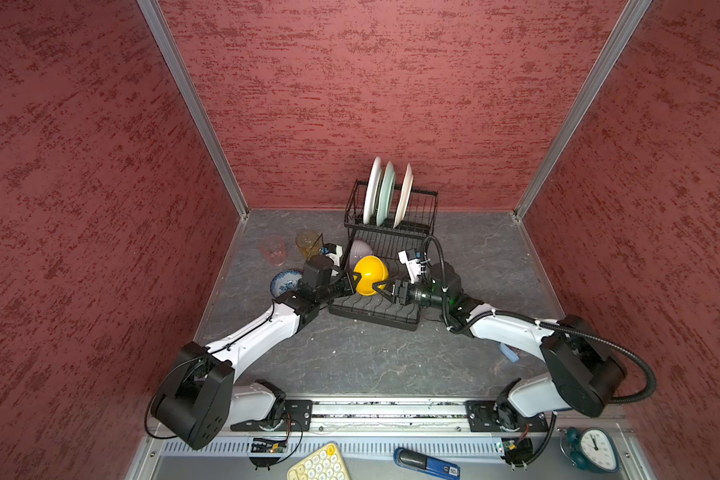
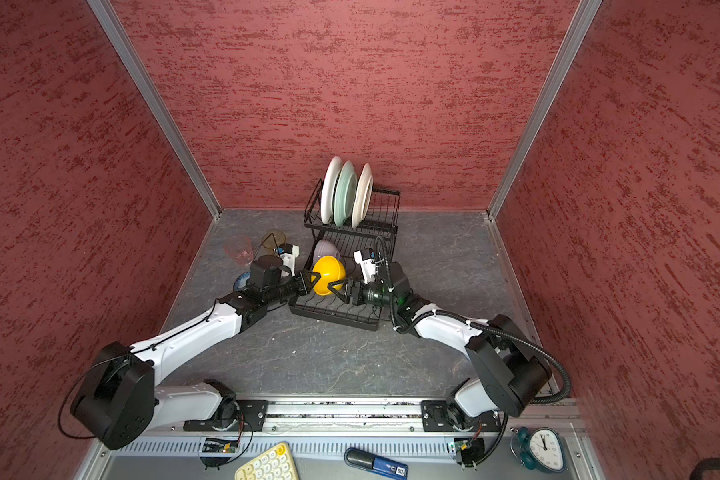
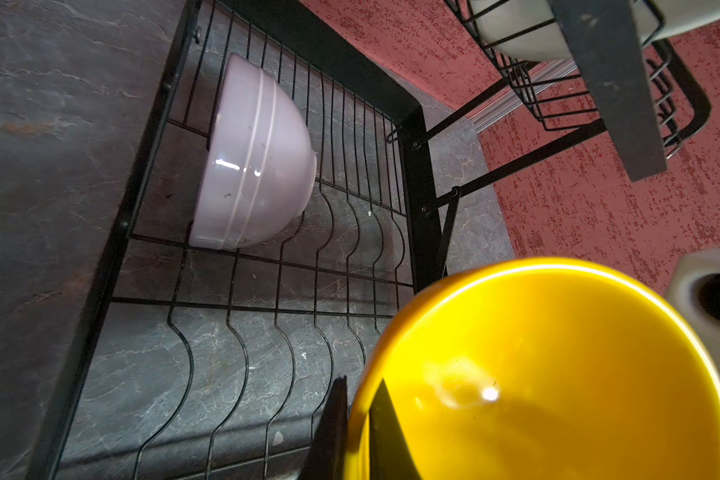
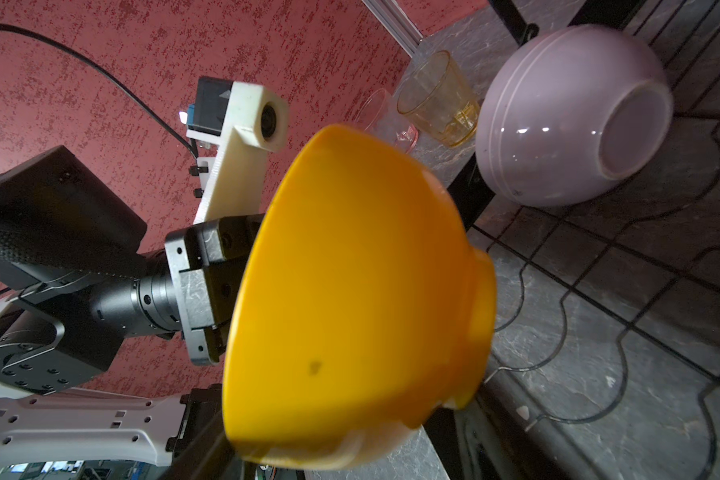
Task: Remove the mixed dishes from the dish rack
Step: 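Grasp the yellow bowl rim with the left gripper beside the right gripper, then carry the yellow bowl toward the glasses with the left gripper while the right withdraws, then lower the yellow bowl onto the blue-flowered bowl with the left gripper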
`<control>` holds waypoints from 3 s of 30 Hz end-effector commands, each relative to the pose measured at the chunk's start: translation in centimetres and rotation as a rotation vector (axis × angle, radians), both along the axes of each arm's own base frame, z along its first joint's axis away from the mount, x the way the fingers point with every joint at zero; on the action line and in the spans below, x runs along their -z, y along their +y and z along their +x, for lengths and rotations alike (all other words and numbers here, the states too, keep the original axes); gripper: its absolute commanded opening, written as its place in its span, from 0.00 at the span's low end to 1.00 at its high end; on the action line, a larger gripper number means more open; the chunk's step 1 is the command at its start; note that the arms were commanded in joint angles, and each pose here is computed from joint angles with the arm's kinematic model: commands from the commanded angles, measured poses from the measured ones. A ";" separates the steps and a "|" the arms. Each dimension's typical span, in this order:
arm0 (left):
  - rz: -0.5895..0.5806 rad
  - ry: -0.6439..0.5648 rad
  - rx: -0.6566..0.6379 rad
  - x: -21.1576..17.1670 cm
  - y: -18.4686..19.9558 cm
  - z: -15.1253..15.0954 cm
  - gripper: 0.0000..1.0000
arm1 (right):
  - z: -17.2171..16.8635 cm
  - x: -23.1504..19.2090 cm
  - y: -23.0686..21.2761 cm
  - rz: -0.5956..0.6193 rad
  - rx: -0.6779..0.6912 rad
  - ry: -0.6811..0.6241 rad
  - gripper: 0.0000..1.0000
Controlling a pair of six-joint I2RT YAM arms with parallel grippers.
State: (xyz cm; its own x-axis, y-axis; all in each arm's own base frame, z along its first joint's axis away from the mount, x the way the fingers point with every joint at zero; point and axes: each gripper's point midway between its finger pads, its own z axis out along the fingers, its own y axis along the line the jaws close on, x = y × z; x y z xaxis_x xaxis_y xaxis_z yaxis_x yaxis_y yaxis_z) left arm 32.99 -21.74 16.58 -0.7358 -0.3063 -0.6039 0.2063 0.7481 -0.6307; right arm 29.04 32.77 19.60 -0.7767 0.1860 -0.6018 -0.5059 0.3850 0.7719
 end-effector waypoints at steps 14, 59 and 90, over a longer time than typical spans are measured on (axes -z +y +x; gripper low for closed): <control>0.012 -0.003 0.037 0.0 -0.3 -0.9 0.00 | 1.2 -1.0 -0.4 0.004 0.069 -0.057 0.99; 0.107 0.080 -0.463 0.7 17.0 -2.3 0.00 | 1.4 0.8 -4.2 -0.155 0.211 -0.097 0.99; 0.134 0.220 -0.677 5.1 23.8 -2.1 0.00 | 0.8 2.1 -5.6 -0.147 0.242 -0.071 0.99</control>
